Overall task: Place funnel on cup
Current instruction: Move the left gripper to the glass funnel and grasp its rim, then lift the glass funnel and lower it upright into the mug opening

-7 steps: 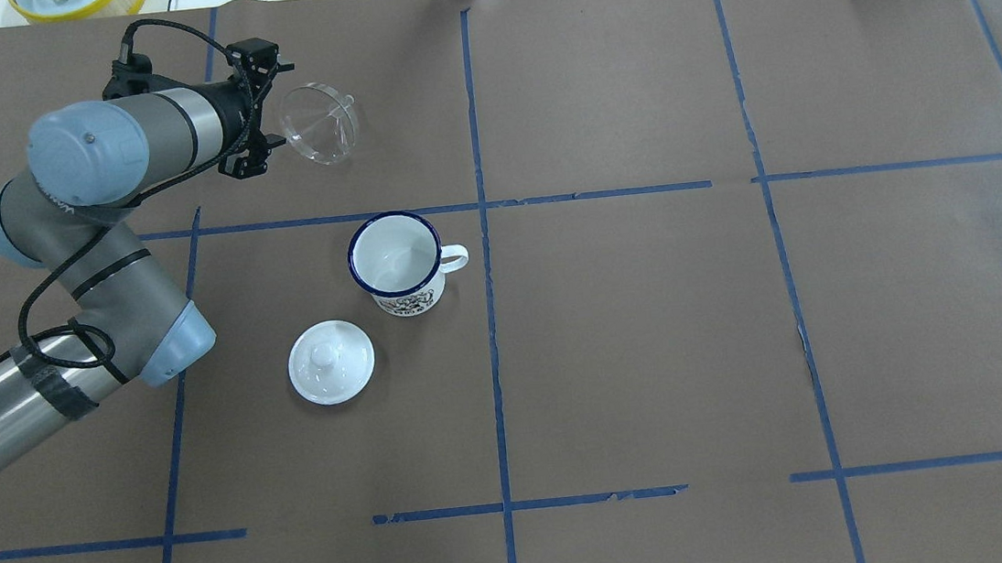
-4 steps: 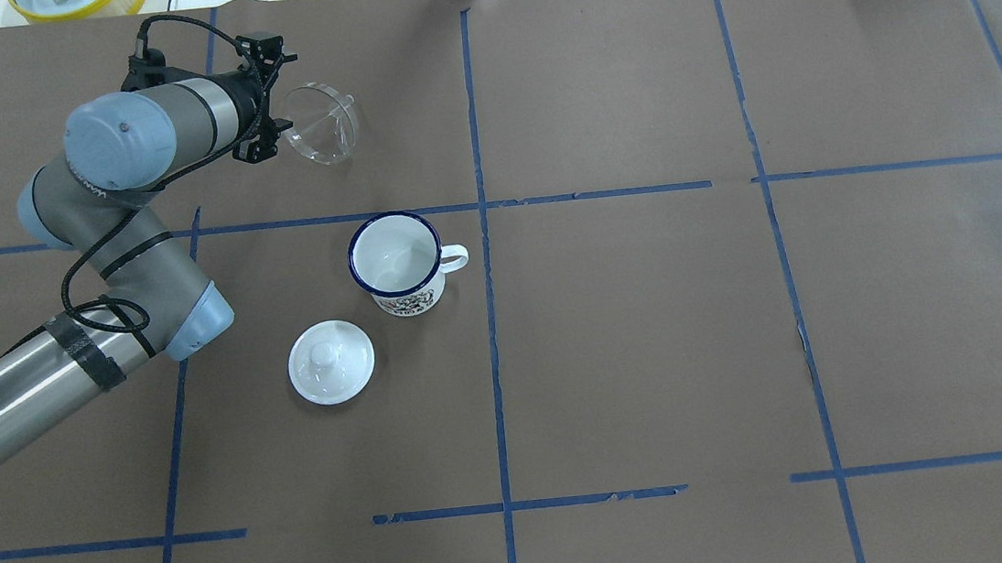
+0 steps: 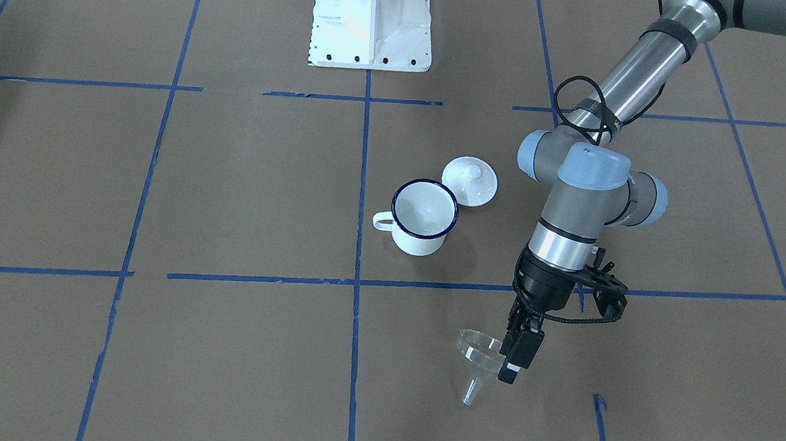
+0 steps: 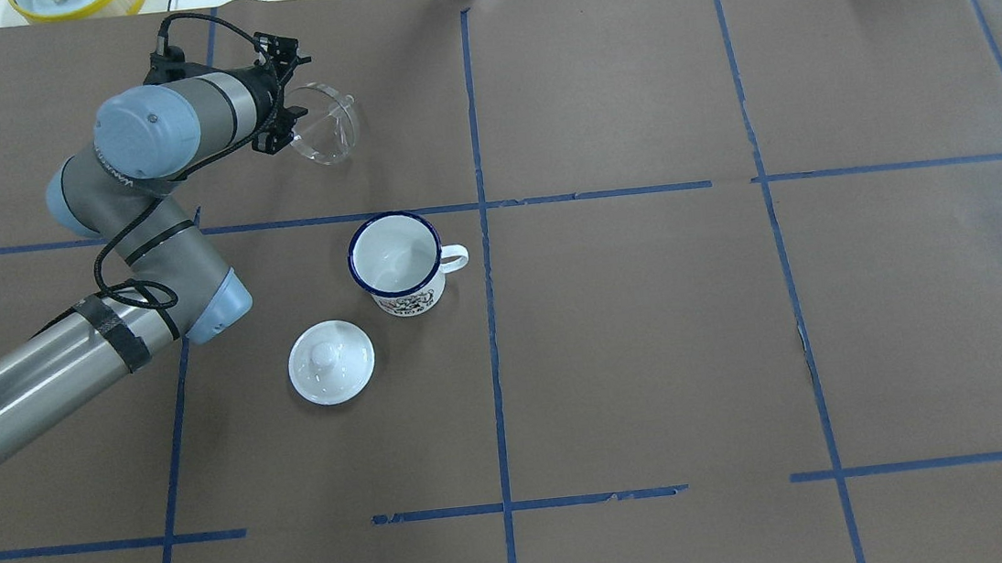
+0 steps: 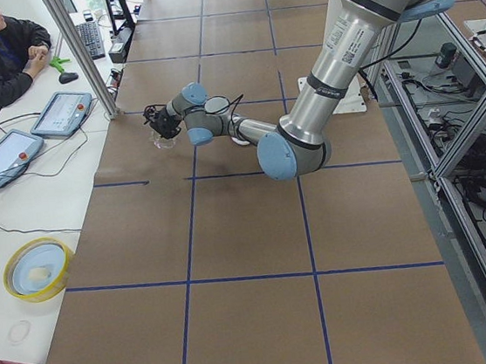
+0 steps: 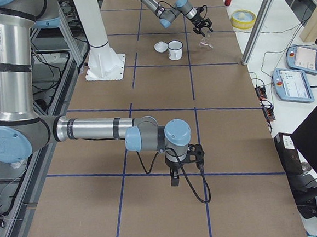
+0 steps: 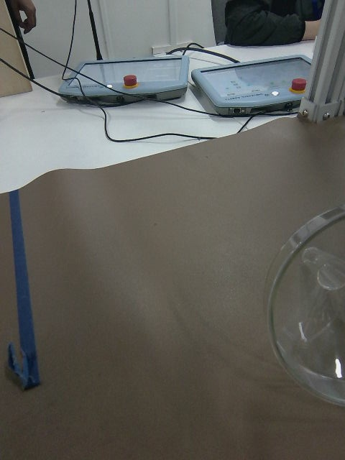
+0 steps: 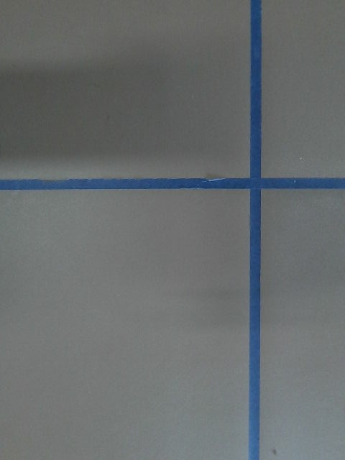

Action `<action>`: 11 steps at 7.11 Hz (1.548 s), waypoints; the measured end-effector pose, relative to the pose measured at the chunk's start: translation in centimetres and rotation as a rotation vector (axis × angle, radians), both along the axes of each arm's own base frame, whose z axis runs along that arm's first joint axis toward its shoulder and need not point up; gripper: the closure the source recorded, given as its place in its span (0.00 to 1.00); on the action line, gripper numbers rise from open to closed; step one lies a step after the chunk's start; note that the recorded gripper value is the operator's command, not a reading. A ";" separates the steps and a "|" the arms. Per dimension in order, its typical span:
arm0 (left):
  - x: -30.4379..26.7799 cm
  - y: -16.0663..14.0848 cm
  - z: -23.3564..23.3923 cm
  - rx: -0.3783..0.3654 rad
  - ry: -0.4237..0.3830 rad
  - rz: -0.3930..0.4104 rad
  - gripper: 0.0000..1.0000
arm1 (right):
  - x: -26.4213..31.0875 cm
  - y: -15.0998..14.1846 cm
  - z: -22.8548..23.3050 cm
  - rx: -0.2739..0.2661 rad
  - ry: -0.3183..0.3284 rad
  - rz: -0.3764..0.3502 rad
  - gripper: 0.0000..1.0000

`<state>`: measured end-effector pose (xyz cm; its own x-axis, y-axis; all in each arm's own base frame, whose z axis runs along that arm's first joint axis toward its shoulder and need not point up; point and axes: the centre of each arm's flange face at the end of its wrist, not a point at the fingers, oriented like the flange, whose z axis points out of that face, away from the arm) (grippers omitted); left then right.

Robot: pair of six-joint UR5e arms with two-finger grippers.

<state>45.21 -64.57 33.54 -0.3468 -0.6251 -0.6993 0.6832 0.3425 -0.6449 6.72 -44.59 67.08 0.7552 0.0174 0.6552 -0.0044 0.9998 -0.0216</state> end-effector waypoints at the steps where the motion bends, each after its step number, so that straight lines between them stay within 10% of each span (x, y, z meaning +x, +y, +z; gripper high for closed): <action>1: 0.1 -0.1 -0.2 -0.010 0.013 -0.006 0.56 | 0.0 0.0 0.0 0.000 0.000 0.000 0.00; 3: 0.2 -0.2 -0.1 -0.019 0.019 -0.010 0.62 | 0.0 0.0 0.0 0.000 0.000 0.000 0.00; 5: 0.3 -0.2 0.0 -0.021 0.019 -0.009 1.00 | 0.0 0.0 0.0 0.000 0.000 0.000 0.00; 11: -3.9 0.6 -8.5 0.071 0.059 0.067 1.00 | 0.0 0.0 0.0 0.000 0.000 0.000 0.00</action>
